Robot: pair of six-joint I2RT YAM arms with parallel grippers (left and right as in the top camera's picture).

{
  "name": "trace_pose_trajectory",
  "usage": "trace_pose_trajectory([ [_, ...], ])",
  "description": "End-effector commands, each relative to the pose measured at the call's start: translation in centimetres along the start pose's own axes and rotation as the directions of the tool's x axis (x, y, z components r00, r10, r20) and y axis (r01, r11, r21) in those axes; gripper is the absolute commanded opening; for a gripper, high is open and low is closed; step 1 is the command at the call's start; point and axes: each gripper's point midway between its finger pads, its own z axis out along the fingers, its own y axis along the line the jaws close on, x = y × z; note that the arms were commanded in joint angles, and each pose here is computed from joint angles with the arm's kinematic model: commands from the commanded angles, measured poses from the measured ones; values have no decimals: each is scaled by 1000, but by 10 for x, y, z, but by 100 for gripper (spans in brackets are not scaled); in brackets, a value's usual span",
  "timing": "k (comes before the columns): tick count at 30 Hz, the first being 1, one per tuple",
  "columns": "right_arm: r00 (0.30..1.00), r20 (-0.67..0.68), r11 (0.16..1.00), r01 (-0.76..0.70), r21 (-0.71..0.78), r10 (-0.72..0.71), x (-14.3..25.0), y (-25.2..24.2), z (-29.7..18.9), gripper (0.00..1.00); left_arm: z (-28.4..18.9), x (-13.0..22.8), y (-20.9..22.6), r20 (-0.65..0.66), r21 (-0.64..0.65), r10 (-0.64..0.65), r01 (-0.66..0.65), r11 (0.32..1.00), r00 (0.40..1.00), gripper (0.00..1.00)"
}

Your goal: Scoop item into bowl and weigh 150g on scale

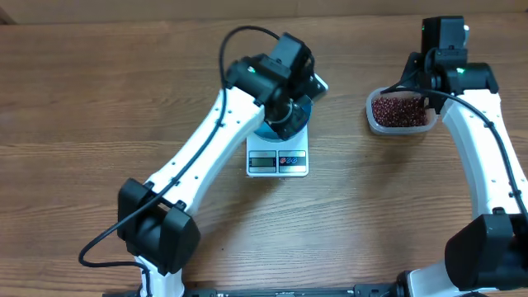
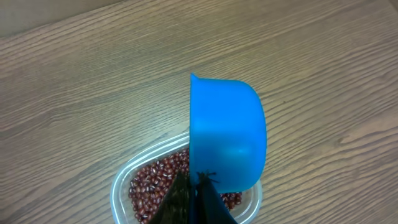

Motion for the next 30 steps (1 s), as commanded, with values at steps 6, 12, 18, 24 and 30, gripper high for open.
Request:
trace_pose_trajectory([
  [6, 999, 22, 998, -44, -32, 45, -13, -6, -5, 4, 23, 15, -40, -73, 7, 198, -198, 980, 977, 4],
  [12, 999, 22, 999, -44, -32, 45, -13, -6, -5, 4, 47, 29, -37, -135, -83, 228, -240, 967, 964, 4],
  [18, 999, 21, 998, -44, -33, 45, -13, -6, -5, 4, 73, 47, -33, -163, -132, 182, -204, 970, 970, 4],
  [24, 999, 12, 997, -44, -62, 45, -11, -1, -6, 4, 90, 51, -33, -135, -144, 148, -167, 975, 980, 4],
  [30, 999, 9, 997, -43, -71, 44, -11, 1, -6, 4, 108, 69, -30, -154, -164, 143, -168, 972, 978, 4],
])
